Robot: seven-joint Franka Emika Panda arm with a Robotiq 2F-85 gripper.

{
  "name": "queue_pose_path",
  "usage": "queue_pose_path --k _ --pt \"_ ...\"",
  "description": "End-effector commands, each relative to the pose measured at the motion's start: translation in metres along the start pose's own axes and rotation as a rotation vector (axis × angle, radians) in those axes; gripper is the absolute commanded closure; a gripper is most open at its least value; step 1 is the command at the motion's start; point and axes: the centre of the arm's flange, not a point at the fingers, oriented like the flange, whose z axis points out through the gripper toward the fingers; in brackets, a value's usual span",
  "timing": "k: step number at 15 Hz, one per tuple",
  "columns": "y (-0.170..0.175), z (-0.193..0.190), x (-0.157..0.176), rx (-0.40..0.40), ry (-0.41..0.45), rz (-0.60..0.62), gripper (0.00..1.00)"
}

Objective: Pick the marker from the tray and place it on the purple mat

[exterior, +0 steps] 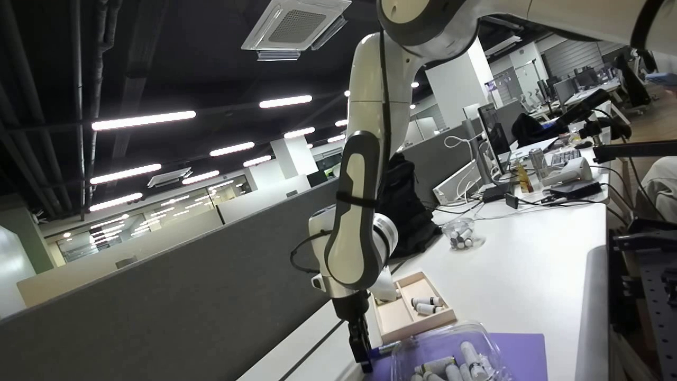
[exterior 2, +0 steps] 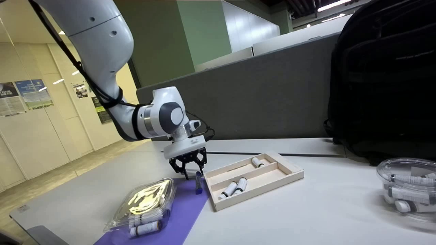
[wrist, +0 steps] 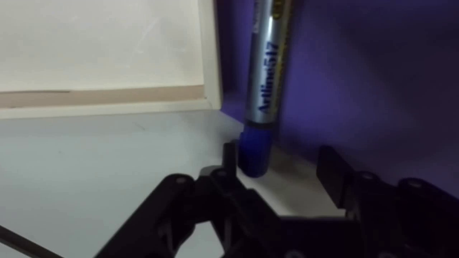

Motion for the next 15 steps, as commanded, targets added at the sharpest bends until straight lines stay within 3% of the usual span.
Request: queue_pose_path --k 1,3,8,12,15 --pt "0.001 -0.024 0.002 0.026 -0.019 -0.028 0.07" --pt "0.000 -0.041 0.007 0.036 -0.022 -0.052 0.00" --pt "0.005 -0.091 0.017 0.019 -0.096 -0.002 0.00" --pt "0.016 -0.121 0.008 0.038 -0.184 0.044 0.00" --pt "0.026 -0.131 -0.006 0.037 -0.222 0.014 0.00"
